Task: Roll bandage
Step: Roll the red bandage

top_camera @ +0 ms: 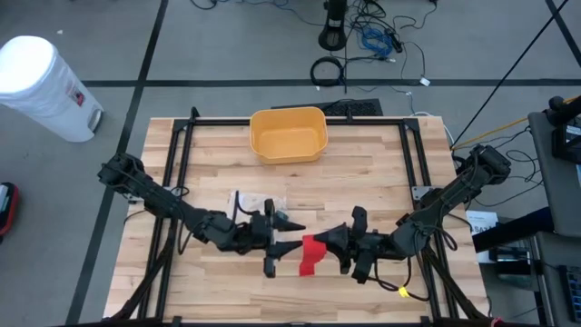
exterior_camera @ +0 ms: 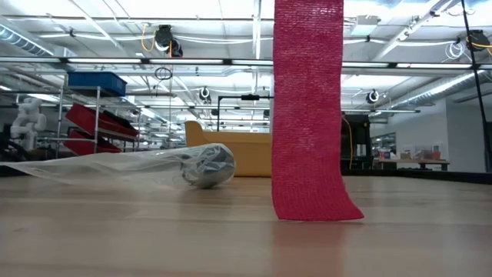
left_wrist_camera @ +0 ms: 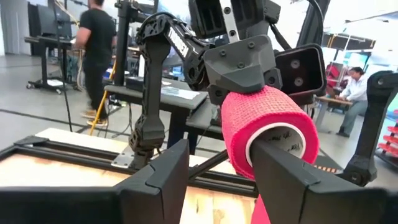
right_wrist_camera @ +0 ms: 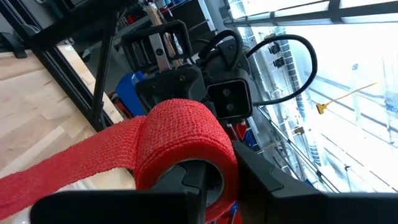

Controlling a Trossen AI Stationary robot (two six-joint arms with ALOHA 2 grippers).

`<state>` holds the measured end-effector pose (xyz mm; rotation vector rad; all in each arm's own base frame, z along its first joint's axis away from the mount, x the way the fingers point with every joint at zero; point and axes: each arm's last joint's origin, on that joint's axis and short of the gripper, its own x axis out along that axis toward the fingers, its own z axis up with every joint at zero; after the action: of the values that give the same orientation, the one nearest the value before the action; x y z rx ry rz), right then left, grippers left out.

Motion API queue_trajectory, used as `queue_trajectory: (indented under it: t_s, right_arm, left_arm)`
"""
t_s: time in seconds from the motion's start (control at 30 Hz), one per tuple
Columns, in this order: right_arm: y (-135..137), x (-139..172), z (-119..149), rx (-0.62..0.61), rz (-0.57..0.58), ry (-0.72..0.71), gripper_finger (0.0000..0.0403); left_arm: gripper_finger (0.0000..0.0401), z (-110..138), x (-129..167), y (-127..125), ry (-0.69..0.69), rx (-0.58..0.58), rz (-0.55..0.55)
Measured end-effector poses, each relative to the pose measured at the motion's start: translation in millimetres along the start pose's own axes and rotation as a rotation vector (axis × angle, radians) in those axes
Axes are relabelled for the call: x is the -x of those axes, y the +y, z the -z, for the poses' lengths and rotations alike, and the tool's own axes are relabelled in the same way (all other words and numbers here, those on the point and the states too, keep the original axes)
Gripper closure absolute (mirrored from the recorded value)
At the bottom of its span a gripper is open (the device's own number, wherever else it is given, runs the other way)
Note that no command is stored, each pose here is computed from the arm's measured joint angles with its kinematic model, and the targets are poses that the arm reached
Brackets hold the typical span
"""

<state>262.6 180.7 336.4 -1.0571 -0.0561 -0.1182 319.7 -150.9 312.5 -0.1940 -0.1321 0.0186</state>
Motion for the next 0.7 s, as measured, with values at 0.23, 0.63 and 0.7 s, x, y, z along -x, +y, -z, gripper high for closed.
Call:
queue_trajectory:
  t_s: [0.23, 0.63, 0.7]
  right_arm:
    - [-0.2, 0.0, 0.2, 0.003, 0.002, 0.004, 0.0353]
    - [1.0, 0.0, 0.8, 0.027, -0.007, 0.009, 0.0353]
    - [1.1, 0.0, 0.8, 0.028, -0.008, 0.01, 0.0353]
  left_arm:
    - [0.0261, 0.0, -0.6, 0.5, 0.002, -0.012, 0.018]
    - [0.0337, -0.1, -0.7, 0.0, -0.002, -0.059, 0.035]
    - [0.0349, 0.0, -0.6, -0.1, -0.002, -0.073, 0.035]
